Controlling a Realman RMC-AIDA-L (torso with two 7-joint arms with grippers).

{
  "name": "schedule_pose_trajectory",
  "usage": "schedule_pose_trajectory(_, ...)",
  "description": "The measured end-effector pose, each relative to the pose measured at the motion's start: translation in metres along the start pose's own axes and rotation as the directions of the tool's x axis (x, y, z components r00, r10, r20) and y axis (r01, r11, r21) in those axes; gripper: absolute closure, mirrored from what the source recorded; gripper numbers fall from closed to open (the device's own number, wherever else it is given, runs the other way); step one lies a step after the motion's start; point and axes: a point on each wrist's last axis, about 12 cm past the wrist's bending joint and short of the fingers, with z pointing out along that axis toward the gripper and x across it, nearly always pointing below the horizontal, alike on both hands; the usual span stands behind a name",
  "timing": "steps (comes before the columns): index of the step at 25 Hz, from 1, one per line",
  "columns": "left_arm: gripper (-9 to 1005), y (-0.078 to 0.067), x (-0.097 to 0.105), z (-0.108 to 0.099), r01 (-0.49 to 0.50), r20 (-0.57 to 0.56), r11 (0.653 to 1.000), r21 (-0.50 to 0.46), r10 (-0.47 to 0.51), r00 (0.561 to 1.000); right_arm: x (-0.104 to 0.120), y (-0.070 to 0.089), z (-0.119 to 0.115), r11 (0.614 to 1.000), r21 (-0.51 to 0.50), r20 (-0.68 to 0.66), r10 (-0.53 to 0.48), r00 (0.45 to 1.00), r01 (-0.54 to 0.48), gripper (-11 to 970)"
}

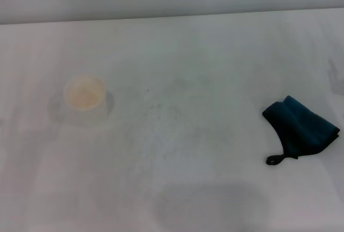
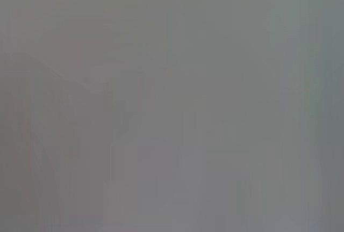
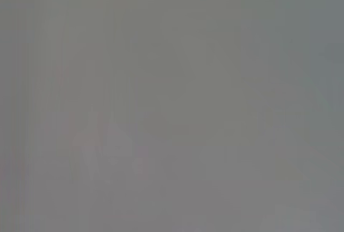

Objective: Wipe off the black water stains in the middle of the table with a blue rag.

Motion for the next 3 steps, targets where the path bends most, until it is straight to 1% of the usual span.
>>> schedule_pose_trajectory(3,120,0.0005,-0.0002,0.0004,-0.003,0.002,1.000,-0.005,0.003,1.000,0.0002,-0.0017,0.0056,1.000,0.009,-0.017,-0.005,1.000,0.005,557)
